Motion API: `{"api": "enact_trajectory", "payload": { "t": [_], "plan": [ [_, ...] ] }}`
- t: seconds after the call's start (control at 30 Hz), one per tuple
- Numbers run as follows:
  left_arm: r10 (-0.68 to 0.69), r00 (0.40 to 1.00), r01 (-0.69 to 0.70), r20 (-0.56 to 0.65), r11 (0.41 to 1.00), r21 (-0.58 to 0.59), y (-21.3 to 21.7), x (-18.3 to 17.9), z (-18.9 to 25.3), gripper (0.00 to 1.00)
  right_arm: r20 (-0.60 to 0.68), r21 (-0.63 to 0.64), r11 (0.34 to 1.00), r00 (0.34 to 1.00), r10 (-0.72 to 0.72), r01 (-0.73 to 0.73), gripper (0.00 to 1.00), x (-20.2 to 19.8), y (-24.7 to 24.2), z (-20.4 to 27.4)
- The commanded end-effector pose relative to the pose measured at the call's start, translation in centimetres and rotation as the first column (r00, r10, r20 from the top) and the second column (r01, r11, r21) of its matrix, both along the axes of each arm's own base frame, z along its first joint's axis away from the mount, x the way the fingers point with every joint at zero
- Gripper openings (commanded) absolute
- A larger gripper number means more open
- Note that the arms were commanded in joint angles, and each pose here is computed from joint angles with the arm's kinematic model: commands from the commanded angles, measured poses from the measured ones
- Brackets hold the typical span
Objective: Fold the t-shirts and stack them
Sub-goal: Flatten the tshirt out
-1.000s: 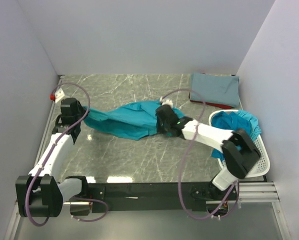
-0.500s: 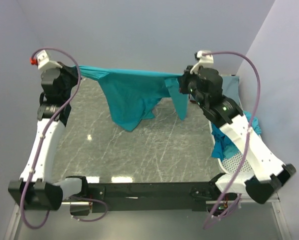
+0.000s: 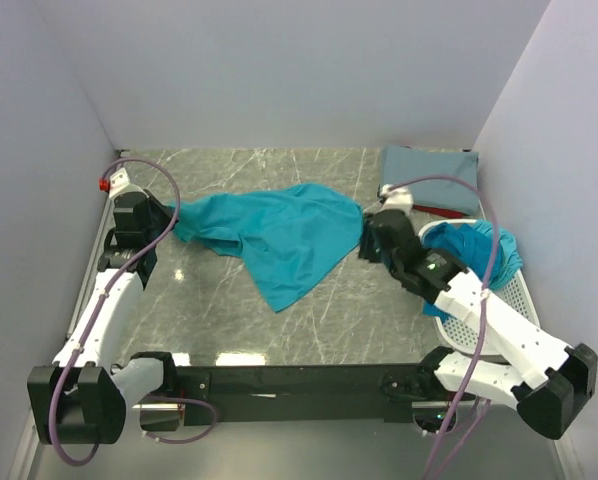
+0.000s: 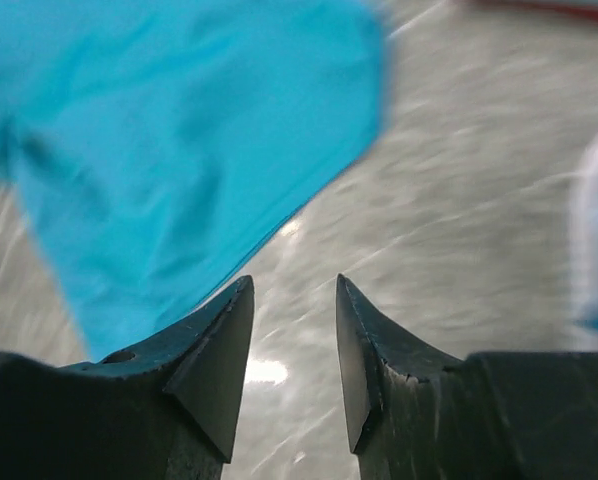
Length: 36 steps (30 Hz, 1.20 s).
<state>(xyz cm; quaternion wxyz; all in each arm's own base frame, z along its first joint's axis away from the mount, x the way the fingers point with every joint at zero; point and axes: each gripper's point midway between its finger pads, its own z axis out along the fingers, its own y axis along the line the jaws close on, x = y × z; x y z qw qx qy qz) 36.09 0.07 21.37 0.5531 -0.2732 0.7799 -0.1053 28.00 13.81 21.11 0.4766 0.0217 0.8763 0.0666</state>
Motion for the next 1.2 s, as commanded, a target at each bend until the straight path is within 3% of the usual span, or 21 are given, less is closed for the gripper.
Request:
{"api": "enact_trajectory", "payload": {
  "t": [0.0, 0.2, 0.43, 1.17],
  "plan": [
    [-0.018, 0.997, 0.019, 0.072, 1.000, -0.007, -0.3, 1.1, 1.7, 0.00, -0.007, 0.126, 0.974, 0.981, 0.193, -0.190, 0.46, -1.3, 6.9, -1.6],
    [-0.019, 0.999, 0.019, 0.036, 1.000, -0.003, -0.3, 1.3, 0.2, 0.00, -0.093, 0.184, 0.881, 0.885, 0.457, -0.436, 0.46, -4.7, 17.4, -6.7],
    [0.012, 0.999, -0.012, 0.033, 1.000, 0.011, 0.3, 1.1, 0.2, 0.00, -0.228, 0.098, 0.841, 0.811, 0.539, -0.532, 0.46, -7.9, 23.5, -12.6],
    [0.007, 0.999, -0.007, 0.039, 1.000, 0.008, 0.2, 1.2, 0.1, 0.00, -0.325, -0.016, 0.861, 0.817, 0.477, -0.509, 0.45, -7.5, 23.6, -17.7]
  ]
}}
